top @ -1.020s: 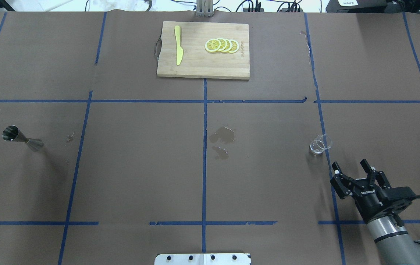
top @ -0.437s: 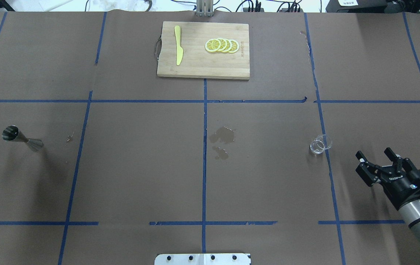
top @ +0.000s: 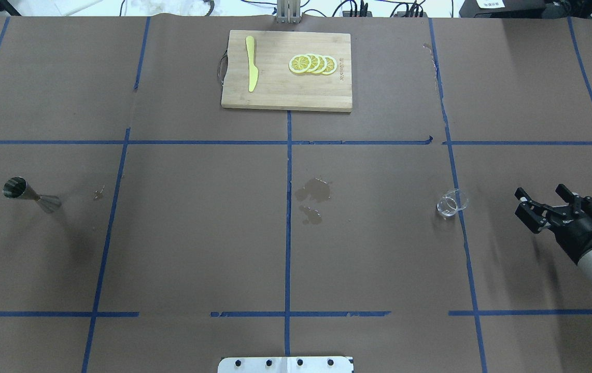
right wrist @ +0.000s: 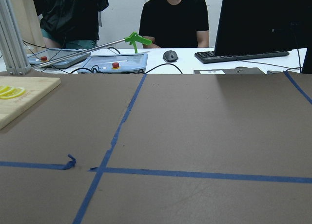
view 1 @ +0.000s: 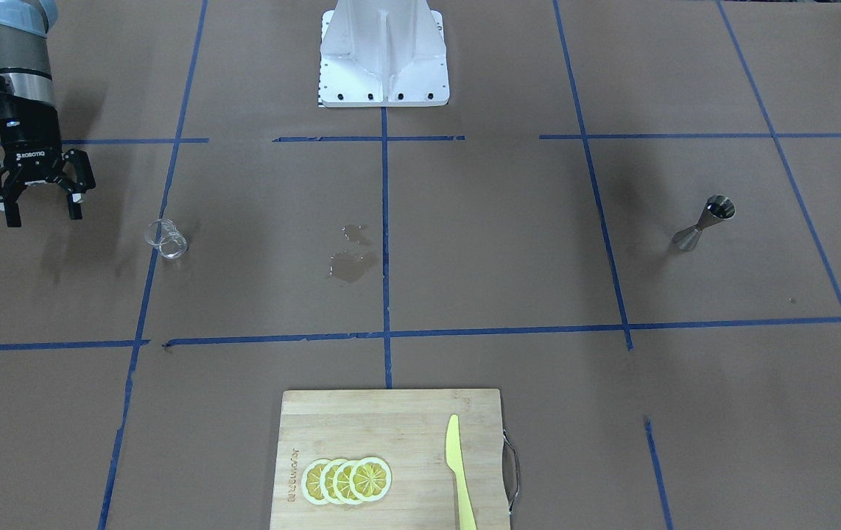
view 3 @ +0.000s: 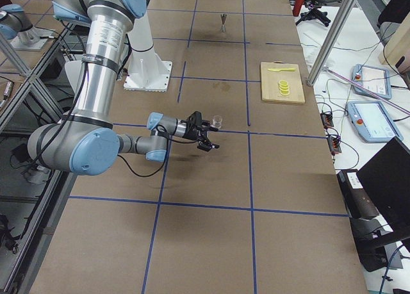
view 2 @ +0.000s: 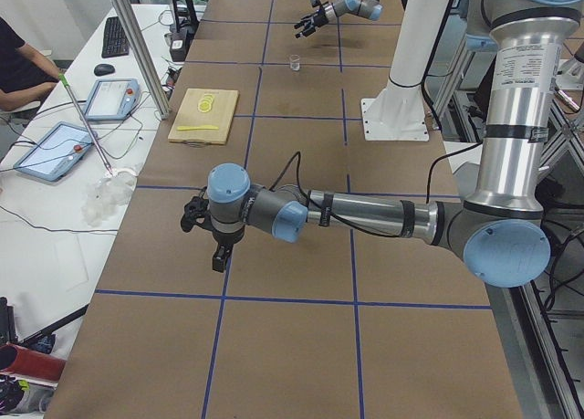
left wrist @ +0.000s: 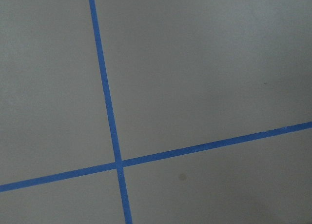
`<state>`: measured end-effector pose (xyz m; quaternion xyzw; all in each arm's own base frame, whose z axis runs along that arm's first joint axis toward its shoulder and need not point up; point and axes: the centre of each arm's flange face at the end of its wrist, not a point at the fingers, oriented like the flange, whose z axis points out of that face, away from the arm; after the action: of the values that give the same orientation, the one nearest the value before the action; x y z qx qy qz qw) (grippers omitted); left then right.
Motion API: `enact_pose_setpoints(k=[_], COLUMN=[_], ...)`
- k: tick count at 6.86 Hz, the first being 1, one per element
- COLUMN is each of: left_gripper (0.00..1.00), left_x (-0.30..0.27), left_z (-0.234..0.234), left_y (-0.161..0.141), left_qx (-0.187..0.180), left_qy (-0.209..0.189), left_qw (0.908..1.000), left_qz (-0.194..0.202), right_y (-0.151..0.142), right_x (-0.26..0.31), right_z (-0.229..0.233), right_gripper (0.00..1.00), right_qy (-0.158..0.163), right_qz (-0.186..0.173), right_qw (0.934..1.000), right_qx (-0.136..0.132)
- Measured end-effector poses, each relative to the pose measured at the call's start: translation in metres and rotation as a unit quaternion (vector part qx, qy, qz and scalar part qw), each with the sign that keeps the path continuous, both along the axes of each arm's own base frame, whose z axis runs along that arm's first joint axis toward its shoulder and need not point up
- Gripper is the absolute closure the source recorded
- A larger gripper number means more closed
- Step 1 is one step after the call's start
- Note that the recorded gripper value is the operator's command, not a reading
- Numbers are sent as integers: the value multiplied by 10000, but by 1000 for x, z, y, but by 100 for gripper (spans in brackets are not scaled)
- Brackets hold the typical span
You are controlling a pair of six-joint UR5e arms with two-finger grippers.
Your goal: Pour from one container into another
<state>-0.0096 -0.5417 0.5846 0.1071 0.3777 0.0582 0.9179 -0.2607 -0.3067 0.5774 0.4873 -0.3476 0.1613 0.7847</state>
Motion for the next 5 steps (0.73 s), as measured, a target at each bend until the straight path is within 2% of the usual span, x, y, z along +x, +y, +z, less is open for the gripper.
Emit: enact_pose_setpoints(k=[2,3,5], left_gripper=[0,0,0], left_x=[-8,-10,-12], left_z=[-5,-11,-17], left_y=[-6,-6,-5], left_qx=[-303,-315,-296], left_qy=[-54,-54,-47], left_qw=[9995,9995,9995], left_qz=[58,51,45], right_y=[-51,-81,-137], right_x=[51,84,159], right_z=[1,3,-4], right_gripper=[0,0,0], right_qy=[232,403,771], right_qz=[-318,-618,-1264], right_qw=[9989,9963,9853], right_qx=[-246,-442,-853])
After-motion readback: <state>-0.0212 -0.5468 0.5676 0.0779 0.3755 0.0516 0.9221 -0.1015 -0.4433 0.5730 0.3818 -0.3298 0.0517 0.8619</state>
